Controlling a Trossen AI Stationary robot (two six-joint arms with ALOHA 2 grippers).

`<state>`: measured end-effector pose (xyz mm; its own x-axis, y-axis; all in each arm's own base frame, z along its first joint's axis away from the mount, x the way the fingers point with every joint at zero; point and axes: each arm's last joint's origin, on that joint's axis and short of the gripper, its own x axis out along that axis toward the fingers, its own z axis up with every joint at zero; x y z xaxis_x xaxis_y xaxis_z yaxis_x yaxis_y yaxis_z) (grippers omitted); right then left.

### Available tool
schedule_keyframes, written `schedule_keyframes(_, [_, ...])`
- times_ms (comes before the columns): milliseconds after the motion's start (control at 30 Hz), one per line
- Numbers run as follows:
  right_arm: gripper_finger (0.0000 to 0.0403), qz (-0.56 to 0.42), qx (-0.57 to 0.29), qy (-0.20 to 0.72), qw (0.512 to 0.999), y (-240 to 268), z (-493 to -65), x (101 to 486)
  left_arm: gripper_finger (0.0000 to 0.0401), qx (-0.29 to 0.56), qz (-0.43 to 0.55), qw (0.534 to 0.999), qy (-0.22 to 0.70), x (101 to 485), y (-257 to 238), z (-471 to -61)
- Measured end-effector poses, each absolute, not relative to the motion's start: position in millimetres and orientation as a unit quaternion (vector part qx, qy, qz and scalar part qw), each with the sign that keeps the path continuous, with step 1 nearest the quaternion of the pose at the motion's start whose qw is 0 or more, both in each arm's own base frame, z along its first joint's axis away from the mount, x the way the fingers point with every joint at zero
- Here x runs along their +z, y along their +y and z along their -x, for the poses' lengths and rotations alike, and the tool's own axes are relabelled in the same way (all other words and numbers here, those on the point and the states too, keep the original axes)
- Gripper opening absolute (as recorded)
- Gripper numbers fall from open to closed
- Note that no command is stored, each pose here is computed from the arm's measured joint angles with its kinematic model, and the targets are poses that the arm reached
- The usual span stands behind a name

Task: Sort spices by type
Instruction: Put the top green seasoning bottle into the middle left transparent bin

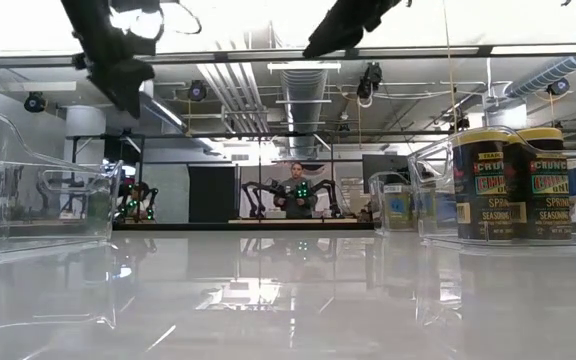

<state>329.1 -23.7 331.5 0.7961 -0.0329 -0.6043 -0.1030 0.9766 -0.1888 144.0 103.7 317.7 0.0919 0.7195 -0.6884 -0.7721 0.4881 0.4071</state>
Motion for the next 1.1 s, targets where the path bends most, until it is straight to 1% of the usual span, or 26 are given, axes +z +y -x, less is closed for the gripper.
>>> schedule_keyframes(67, [0.0285, 0.098, 0.029, 0.32, 0.942, -13.1, -329.4, 331.0, 0.0233, 0.536, 0.076, 0.723, 0.43, 315.3, 113.5, -140.8])
schedule_keyframes(100, [0.0287, 0.093, 0.035, 0.322, 0.942, -7.6, -329.3, 330.7, 0.0233, 0.538, 0.091, 0.718, 0.433, 313.6, 118.9, -138.7])
schedule_keyframes(167, [0.0289, 0.082, 0.045, 0.326, 0.941, 3.3, -328.8, 329.8, 0.0233, 0.529, 0.121, 0.714, 0.442, 309.7, 130.4, -134.7])
schedule_keyframes(300, [0.0289, 0.048, 0.059, 0.337, 0.938, 23.4, -326.6, 328.1, 0.0233, 0.481, 0.233, 0.723, 0.437, 299.0, 155.9, -126.5])
schedule_keyframes(367, [0.0284, 0.035, 0.066, 0.344, 0.936, 33.0, -324.9, 327.1, 0.0233, 0.484, 0.273, 0.705, 0.44, 292.6, 165.4, -123.4])
schedule_keyframes(533, [0.0265, 0.023, 0.089, 0.36, 0.928, 56.0, -319.8, 324.1, 0.0236, 0.499, 0.277, 0.661, 0.486, 278.0, 176.2, -124.8])
schedule_keyframes(633, [0.0254, 0.019, 0.102, 0.367, 0.925, 68.9, -316.6, 320.6, 0.0249, 0.496, 0.28, 0.652, 0.501, 272.3, 179.3, -127.2])
schedule_keyframes(733, [0.0246, 0.025, 0.097, 0.372, 0.923, 79.9, -313.5, 316.3, 0.027, 0.498, 0.281, 0.647, 0.505, 270.2, 181.3, -127.3])
schedule_keyframes(967, [0.025, 0.021, 0.111, 0.385, 0.916, 98.0, -306.9, 308.5, 0.0321, 0.51, 0.291, 0.64, 0.495, 270.0, 184.3, -127.1])
schedule_keyframes(1100, [0.0255, 0.03, 0.111, 0.384, 0.916, 104.7, -304.6, 308.1, 0.0334, 0.548, 0.309, 0.614, 0.477, 269.8, 196.3, -132.8])
